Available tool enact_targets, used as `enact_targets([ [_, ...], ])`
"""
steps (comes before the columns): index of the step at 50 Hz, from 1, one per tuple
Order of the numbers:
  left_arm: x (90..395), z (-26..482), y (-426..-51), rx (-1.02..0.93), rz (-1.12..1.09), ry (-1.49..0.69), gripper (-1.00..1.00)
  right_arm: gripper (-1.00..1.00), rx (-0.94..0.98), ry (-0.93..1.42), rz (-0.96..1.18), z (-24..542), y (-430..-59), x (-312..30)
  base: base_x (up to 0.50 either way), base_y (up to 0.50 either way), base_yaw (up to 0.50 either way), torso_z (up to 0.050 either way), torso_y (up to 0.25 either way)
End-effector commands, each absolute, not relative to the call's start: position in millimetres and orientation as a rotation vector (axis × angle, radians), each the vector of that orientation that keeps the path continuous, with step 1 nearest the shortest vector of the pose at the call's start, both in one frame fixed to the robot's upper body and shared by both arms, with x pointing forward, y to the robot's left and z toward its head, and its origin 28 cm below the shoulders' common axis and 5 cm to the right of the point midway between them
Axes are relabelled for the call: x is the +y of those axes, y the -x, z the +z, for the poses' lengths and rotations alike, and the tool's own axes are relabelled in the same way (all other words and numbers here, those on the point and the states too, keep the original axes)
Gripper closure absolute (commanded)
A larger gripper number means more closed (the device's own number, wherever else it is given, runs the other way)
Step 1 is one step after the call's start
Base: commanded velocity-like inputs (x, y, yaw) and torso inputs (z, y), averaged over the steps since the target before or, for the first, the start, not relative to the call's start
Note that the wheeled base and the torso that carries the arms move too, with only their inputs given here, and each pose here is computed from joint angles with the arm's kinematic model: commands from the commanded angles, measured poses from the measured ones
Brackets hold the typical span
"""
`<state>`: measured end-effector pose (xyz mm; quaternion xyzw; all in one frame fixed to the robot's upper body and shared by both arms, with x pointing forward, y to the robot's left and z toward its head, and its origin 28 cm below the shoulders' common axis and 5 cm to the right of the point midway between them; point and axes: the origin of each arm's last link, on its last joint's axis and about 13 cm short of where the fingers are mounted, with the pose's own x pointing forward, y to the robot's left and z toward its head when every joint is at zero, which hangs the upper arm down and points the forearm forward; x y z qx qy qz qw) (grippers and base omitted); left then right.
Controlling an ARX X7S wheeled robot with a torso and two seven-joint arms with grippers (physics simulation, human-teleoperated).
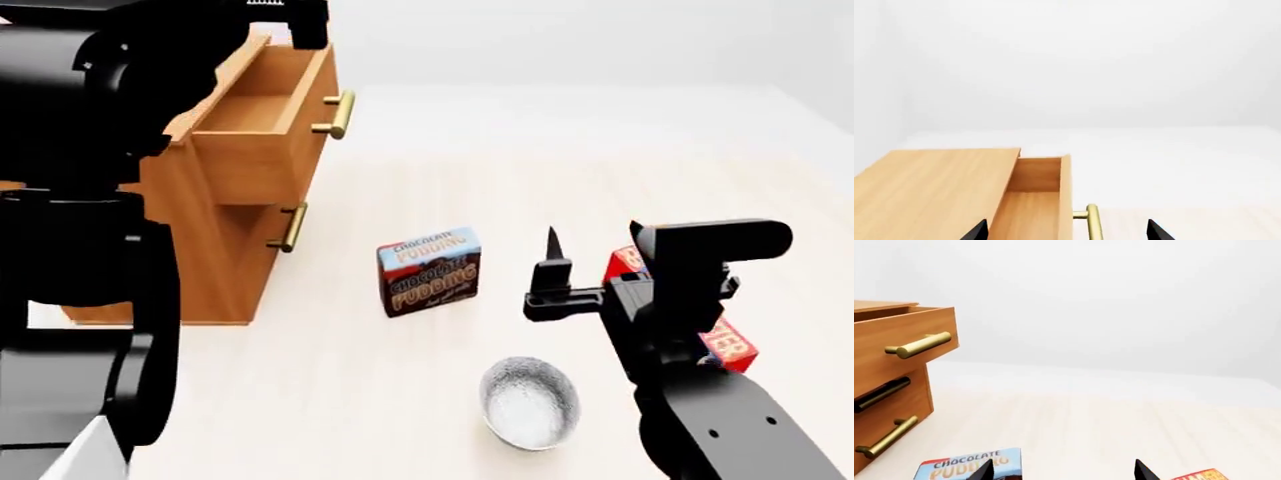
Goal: Put the bowl in the top drawer of the cabinet.
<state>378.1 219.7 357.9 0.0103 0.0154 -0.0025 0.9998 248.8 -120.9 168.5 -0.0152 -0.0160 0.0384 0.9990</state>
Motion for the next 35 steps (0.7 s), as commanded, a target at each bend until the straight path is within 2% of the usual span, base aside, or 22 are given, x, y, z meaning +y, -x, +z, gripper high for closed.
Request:
enact_targets([
  [1,218.7,364.5,-388.0,0.088,0.038,-0.004,-1.00,-1.00,-0.039,0.037,0.093,166.2,-245.3,-123.1,0.50,0.00,0.00,0.000,0.000],
  [22,218.9,348.9,-404.6,0.163,0.086,0.000,-1.00,-1.00,-0.065,0.089,0.136,165.5,-239.4,-118.5,0.50,0.00,0.00,0.000,0.001],
  [35,220.8,325.0,-419.9,0.243,0.117,0.009,-1.00,-1.00,-0.088,0.100,0.091,163.9,-241.7,-120.6,0.50,0.00,0.00,0.000,0.000],
])
